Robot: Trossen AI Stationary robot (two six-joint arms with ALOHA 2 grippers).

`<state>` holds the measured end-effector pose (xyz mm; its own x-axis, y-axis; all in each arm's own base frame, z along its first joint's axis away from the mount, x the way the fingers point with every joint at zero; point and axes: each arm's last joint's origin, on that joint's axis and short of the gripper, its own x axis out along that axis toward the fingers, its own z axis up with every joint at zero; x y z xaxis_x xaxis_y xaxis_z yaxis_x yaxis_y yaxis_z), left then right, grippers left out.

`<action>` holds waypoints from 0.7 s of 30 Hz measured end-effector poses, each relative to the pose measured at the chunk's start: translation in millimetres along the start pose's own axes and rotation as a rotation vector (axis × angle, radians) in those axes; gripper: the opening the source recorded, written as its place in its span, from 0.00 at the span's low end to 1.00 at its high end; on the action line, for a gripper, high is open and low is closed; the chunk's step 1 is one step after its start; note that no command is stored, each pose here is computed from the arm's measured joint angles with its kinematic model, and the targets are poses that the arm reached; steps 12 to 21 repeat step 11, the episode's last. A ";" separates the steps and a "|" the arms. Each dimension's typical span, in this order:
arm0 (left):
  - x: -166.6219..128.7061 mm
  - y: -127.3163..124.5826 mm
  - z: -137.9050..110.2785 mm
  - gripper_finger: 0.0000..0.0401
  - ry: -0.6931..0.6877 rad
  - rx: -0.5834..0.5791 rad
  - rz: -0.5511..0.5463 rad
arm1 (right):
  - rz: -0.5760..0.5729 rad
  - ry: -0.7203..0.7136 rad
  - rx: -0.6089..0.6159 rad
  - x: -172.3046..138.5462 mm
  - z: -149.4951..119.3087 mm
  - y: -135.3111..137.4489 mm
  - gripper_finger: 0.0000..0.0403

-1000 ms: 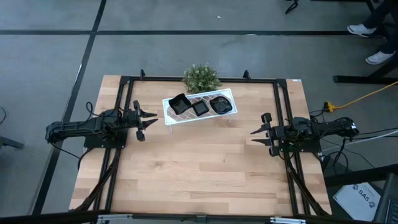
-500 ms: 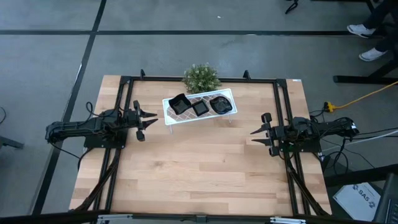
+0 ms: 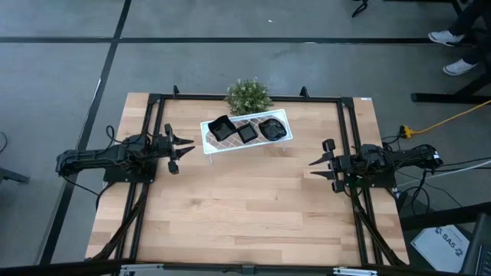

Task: Pick & Place Mini shaped plates
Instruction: Return to Home Position

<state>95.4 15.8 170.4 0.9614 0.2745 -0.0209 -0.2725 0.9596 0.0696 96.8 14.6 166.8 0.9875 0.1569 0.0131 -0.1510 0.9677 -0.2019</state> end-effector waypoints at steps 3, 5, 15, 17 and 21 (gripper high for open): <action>0.0 0.0 0.0 0.23 0.000 0.000 0.000 | 0.000 0.000 0.000 0.0 0.0 0.0 0.32; 0.0 0.0 0.0 0.23 0.000 0.000 0.000 | 0.000 0.000 0.000 0.0 -0.1 0.0 0.32; 0.0 0.0 0.0 0.23 0.000 0.000 0.000 | 0.000 0.000 0.000 0.0 0.0 0.0 0.32; 0.0 0.0 0.0 0.23 0.000 0.000 0.000 | 0.000 0.000 0.000 0.0 0.0 0.0 0.32; 0.0 0.0 0.0 0.23 0.000 0.000 0.000 | 0.000 0.000 0.000 0.0 0.0 0.0 0.32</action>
